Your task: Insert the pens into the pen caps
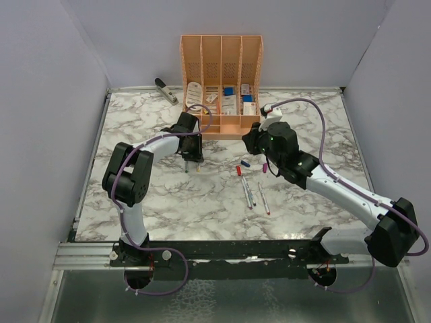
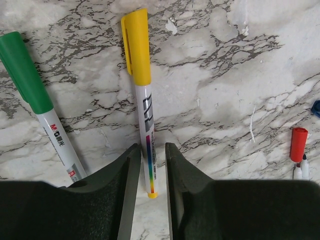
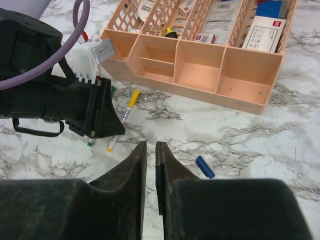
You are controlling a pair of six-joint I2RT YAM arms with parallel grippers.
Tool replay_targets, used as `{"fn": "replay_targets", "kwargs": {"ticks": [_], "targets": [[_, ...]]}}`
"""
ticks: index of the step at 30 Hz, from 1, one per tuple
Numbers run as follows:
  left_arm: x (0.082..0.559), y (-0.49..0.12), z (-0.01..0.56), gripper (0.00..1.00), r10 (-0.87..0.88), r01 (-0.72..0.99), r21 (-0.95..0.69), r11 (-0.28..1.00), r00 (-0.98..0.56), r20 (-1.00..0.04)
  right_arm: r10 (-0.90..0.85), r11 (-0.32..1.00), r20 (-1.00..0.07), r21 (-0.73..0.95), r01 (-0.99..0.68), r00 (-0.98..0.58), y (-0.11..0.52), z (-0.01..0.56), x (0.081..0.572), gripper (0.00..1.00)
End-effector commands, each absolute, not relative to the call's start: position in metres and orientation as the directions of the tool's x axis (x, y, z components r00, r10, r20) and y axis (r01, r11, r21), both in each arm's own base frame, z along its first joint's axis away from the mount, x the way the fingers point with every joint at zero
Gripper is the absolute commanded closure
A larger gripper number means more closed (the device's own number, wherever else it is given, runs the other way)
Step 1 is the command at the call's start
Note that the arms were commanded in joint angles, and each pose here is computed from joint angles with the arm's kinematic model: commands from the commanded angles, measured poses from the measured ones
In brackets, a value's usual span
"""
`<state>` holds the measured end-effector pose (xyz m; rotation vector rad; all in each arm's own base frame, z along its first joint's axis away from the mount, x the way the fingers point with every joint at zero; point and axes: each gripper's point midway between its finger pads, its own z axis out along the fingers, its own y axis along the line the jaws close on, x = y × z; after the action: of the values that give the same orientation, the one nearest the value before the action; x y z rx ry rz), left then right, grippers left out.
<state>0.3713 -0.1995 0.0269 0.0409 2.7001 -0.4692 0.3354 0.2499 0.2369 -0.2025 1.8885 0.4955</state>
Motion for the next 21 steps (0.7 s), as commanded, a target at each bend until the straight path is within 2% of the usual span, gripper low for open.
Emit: {"fn": "replay_targets", "kwargs": {"ticks": [1, 4, 8, 10, 14, 21], "targets": [[0.386, -0.197, 0.051, 0.70, -0.064, 0.090, -0.309, 0.947, -0.888, -0.455, 0.113, 0.914, -0.929, 0.237, -0.331, -0.353, 0.240, 0.241, 0.337, 0.87], [0.391, -0.201, 0.072, 0.70, -0.069, 0.112, -0.327, 0.938, -0.867, -0.494, 0.102, 0.926, -0.925, 0.223, -0.306, -0.365, 0.237, 0.234, 0.339, 0.85], [0.396, -0.206, 0.105, 0.69, -0.082, 0.142, -0.357, 0.923, -0.836, -0.543, 0.098, 0.944, -0.912, 0.212, -0.252, -0.399, 0.230, 0.220, 0.340, 0.72], [0.397, -0.208, 0.122, 0.69, -0.088, 0.157, -0.368, 0.916, -0.817, -0.570, 0.098, 0.954, -0.908, 0.202, -0.220, -0.408, 0.225, 0.215, 0.341, 0.69], [0.394, -0.211, 0.151, 0.69, -0.082, 0.211, -0.385, 0.899, -0.781, -0.619, 0.094, 0.971, -0.888, 0.181, -0.155, -0.450, 0.212, 0.198, 0.342, 0.70], [0.367, -0.233, 0.161, 0.69, 0.055, 0.397, -0.359, 0.845, -0.732, -0.679, 0.038, 0.984, -0.807, 0.131, -0.116, -0.589, 0.198, 0.149, 0.326, 0.80]]}}
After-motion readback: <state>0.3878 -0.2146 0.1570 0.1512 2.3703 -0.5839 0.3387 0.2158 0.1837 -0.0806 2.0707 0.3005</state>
